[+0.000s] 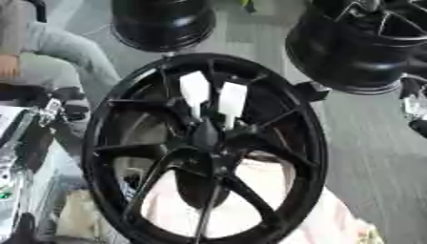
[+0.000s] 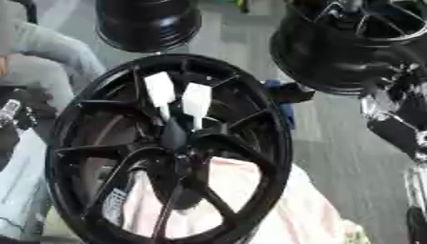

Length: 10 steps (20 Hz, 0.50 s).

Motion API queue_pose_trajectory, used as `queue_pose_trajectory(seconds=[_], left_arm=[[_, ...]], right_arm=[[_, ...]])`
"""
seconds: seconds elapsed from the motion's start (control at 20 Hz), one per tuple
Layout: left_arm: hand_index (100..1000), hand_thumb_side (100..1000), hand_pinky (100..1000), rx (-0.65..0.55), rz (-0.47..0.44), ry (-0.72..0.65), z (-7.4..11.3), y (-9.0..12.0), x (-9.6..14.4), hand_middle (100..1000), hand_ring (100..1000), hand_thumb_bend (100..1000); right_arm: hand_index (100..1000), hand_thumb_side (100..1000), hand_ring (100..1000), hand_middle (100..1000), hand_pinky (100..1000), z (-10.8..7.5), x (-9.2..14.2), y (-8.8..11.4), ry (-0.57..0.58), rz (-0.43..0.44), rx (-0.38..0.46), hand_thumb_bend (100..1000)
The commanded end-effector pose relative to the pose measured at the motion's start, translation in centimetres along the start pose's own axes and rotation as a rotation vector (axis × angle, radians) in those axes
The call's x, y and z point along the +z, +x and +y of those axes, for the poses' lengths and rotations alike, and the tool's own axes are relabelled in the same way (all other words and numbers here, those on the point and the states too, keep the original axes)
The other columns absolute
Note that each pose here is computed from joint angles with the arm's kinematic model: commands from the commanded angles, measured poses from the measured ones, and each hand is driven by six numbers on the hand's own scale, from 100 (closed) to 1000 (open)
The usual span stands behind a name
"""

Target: Pull the pin out of the wheel hub.

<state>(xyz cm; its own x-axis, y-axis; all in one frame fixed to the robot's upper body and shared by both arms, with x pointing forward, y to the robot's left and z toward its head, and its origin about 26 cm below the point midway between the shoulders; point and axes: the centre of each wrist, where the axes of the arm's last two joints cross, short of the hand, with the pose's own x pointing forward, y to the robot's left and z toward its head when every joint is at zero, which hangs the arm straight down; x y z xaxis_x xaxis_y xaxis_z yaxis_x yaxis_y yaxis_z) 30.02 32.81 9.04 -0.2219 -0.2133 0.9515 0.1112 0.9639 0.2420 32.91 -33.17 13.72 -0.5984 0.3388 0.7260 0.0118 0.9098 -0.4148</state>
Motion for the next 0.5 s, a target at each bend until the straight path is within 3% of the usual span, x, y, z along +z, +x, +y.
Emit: queue_pose_trajectory(seconds=[0.05, 0.3, 0.5], left_arm=[[824, 769, 771, -0.022, -0.024, -0.008, 0.4, 0.8, -0.1, 737, 716, 118], [824, 769, 771, -0.026, -0.02, -0.019, 0.3, 0.7, -0.1, 738, 717, 118], [824, 769, 772, -0.03, -0.017, -0.031, 0.2, 0.7, -0.2, 738, 717, 117]], right_arm=[[969, 100, 836, 865, 807, -2.6, -2.1, 2.3, 0.124, -0.065, 0.132, 100], [970, 100, 838, 869, 808, -4.7, -5.6, 5.3, 0.389, -0.117, 0.311, 100], [971, 100, 839, 872, 808, -5.1, -8.3, 6.7, 0.624, -0.108, 0.419, 100]])
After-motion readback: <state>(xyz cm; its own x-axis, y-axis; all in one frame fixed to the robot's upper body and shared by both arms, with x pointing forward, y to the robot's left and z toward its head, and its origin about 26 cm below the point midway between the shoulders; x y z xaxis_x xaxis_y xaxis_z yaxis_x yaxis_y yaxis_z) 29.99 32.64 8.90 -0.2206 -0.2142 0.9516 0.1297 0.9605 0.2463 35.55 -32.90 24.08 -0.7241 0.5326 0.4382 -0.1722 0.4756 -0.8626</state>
